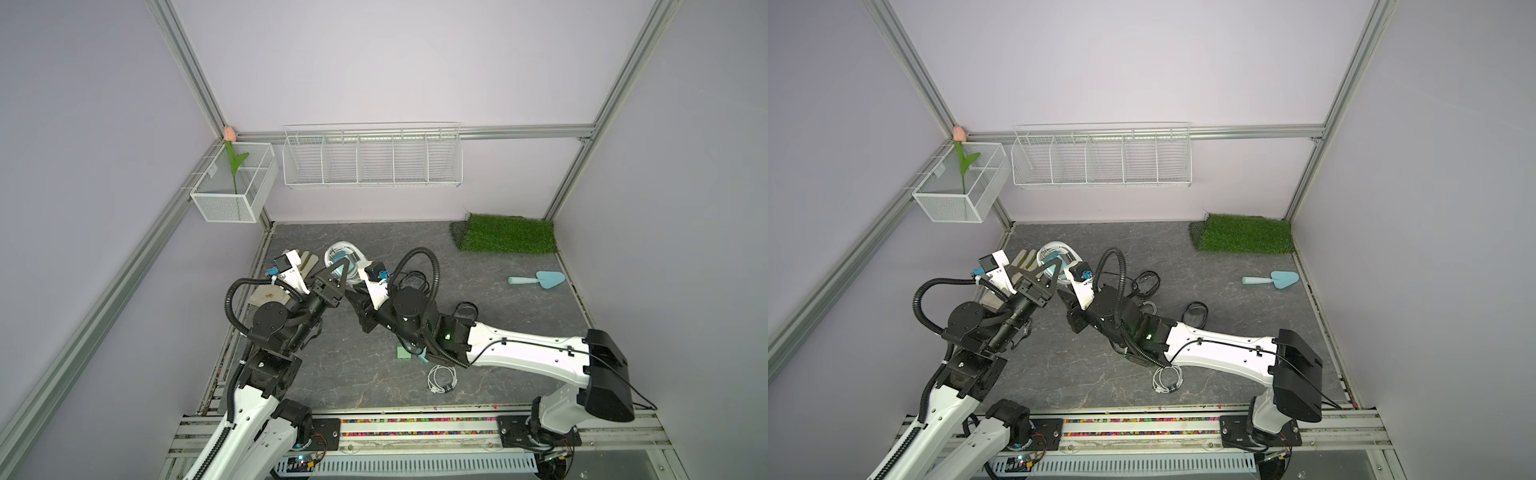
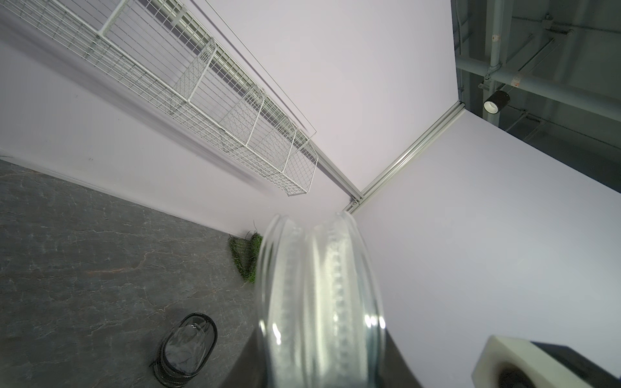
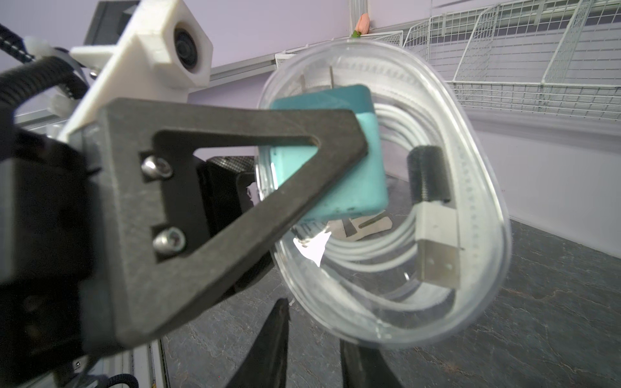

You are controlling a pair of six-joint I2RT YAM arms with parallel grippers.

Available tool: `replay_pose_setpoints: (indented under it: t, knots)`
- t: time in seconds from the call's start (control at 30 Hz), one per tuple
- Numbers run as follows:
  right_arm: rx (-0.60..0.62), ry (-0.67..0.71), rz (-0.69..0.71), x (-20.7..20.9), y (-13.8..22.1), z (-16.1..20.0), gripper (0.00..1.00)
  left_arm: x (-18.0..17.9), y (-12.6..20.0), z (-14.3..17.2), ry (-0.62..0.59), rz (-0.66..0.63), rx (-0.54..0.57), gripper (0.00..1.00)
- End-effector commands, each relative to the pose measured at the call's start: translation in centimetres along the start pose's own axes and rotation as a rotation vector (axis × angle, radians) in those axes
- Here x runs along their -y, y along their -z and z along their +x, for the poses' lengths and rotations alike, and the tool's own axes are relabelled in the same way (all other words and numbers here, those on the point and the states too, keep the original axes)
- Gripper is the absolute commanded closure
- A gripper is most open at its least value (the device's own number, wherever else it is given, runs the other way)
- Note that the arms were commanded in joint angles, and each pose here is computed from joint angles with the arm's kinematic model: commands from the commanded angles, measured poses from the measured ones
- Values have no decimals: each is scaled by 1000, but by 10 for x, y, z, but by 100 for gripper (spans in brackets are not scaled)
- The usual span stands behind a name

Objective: Pack away charging kits
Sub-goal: Zip the zipper on the storage bag.

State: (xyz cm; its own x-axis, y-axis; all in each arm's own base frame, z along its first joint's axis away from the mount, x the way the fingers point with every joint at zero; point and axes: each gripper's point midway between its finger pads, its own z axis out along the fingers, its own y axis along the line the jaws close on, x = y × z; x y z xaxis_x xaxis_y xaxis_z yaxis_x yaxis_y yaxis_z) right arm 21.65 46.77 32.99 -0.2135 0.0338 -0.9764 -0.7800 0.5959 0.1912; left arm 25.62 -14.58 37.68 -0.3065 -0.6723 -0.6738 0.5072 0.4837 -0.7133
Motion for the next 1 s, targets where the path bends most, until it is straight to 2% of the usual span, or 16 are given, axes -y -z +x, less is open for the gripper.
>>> replay_pose_setpoints:
  t: [0.0, 0.13, 0.43, 0.63, 0.97]
  knots:
    - [33, -8, 34, 5, -4, -10, 75, 15, 4, -5, 9, 64, 18, 100]
    - [42, -17, 30, 4, -5, -12, 81, 13, 3, -4, 14, 62, 17, 100]
    - [55, -35, 31, 3, -6, -16, 83, 12, 1, -1, 28, 72, 6, 100]
    - [61, -40, 41, 5, -4, -17, 93, 7, 1, 2, 32, 60, 4, 100]
    - [2, 24, 123, 27, 9, 2, 93, 4, 6, -2, -23, -3, 0, 100]
